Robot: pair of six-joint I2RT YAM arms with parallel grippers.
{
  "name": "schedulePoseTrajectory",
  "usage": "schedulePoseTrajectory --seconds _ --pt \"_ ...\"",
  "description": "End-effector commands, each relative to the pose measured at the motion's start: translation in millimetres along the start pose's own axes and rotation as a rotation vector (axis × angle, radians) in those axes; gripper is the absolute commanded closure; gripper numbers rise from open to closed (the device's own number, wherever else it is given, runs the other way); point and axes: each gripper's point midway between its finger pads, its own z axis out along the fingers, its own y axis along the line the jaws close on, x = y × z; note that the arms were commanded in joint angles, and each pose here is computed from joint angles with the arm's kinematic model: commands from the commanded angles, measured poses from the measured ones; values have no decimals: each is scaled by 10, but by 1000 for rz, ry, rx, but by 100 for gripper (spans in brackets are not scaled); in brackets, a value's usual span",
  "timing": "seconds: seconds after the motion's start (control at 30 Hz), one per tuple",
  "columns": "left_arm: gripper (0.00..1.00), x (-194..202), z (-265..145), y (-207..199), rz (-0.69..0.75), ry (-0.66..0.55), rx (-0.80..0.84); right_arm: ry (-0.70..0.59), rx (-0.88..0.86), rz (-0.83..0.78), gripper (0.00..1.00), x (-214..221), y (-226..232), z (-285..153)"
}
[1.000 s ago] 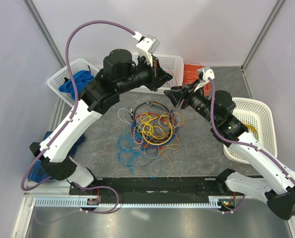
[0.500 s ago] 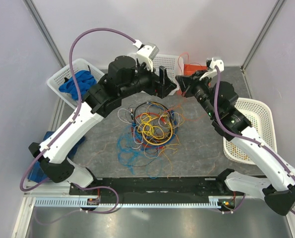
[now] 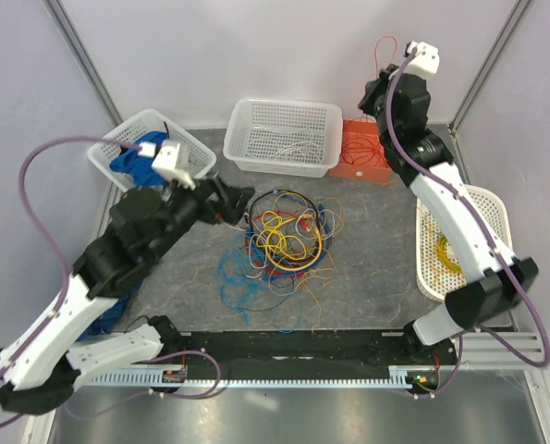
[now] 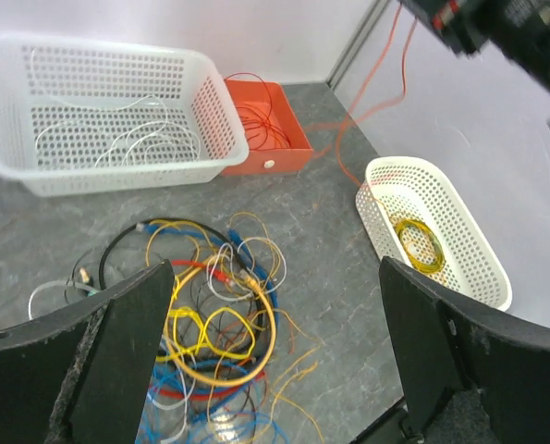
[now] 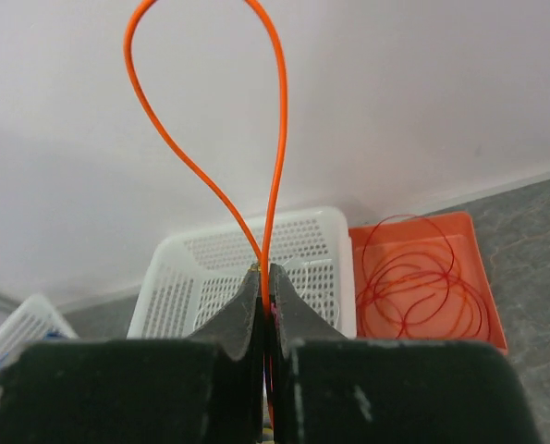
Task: Untangle the cables
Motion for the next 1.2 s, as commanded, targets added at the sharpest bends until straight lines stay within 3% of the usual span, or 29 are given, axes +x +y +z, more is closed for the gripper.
schedulePoseTrajectory --seconds 0.0,0.27,0.5,0.67,0.83,1.0,1.17 --pt "0 389 -178 217 -112 1 -27 -74 110 35 100 -228 -114 419" --pt "0 1182 -357 605 -133 109 -93 -124 230 -4 100 -108 -299 1305" --pt "0 1390 -457 763 -164 103 -123 -118 292 -25 100 272 -624 1844" --pt "0 1631 -408 859 -166 148 -158 -100 298 -17 100 580 -786 2032" --pt "0 1817 -329 850 -190 206 -165 -11 278 18 100 1186 -967 2218" --pt "0 1898 -269 837 -205 230 -169 79 286 19 100 1786 -1137 2310" --pt "0 1935 -239 829 -213 240 -170 111 277 75 100 2073 -1220 2413"
